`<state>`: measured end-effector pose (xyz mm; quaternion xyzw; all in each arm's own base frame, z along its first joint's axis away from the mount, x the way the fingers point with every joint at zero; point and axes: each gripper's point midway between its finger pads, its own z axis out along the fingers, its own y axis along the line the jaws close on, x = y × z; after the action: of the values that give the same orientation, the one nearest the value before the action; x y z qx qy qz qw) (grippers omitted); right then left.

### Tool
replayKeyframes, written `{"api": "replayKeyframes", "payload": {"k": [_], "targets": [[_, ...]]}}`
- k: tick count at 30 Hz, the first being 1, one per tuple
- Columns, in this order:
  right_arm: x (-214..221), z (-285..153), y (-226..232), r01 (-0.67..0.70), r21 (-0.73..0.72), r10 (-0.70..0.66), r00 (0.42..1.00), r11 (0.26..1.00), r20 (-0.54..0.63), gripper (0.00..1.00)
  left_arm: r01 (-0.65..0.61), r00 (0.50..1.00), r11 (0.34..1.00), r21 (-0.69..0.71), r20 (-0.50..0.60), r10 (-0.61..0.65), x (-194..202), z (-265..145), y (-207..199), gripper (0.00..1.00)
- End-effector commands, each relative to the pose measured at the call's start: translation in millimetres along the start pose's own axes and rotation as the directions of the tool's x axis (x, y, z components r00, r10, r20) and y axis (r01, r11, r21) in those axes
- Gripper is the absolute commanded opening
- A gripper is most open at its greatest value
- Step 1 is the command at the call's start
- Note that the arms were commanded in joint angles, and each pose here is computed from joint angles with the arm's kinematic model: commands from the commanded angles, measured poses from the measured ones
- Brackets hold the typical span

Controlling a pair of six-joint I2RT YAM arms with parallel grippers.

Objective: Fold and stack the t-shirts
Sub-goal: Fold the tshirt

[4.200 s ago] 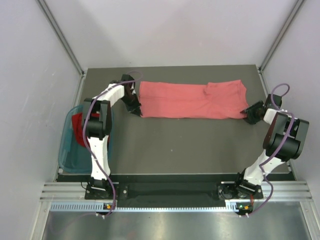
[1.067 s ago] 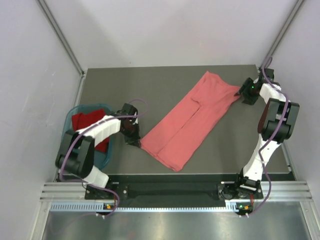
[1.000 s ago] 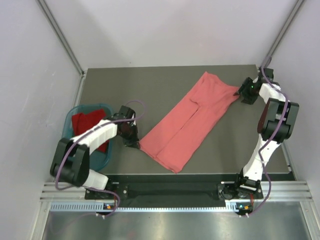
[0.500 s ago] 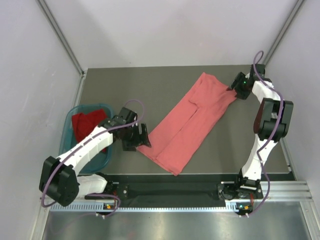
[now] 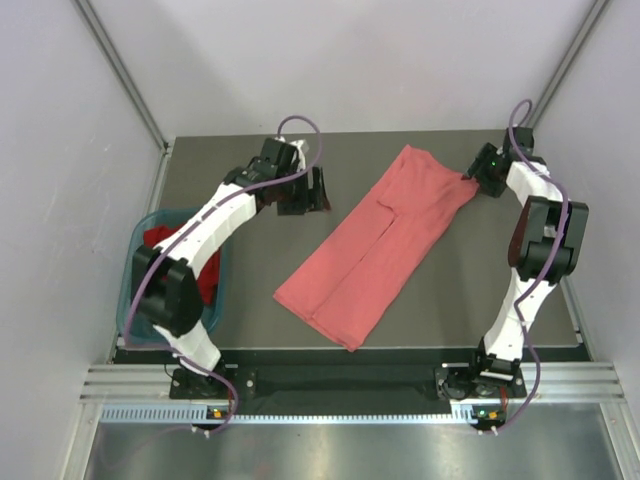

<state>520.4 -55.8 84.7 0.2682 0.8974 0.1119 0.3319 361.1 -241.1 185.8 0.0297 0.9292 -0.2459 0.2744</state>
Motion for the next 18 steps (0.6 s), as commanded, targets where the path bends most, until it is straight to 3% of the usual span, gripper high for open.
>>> {"api": "replayKeyframes", "payload": {"k": [1, 7, 14, 18], "targets": [[-43, -4, -3, -0.003, -0.006, 0.004, 0.994, 1.000, 0.109, 0.64, -0.077, 0.996, 0.988, 0.137, 0.058, 0.070, -34, 10, -30, 0.77], [-48, 24, 8, 0.018, -0.096, -0.009, 0.996, 0.995, 0.092, 0.64, -0.030, 0.999, 0.981, 0.193, -0.013, 0.033, -19, 28, -34, 0.76], [-42, 49, 6, -0.066, -0.115, 0.075, 0.995, 0.991, 0.070, 0.64, -0.048, 0.997, 0.985, 0.164, -0.055, 0.057, -12, 31, -26, 0.76], [-44, 58, 8, -0.095, -0.142, 0.109, 0.990, 0.985, 0.088, 0.58, -0.054, 0.996, 0.986, 0.159, -0.062, 0.065, -12, 31, -24, 0.76]]}}
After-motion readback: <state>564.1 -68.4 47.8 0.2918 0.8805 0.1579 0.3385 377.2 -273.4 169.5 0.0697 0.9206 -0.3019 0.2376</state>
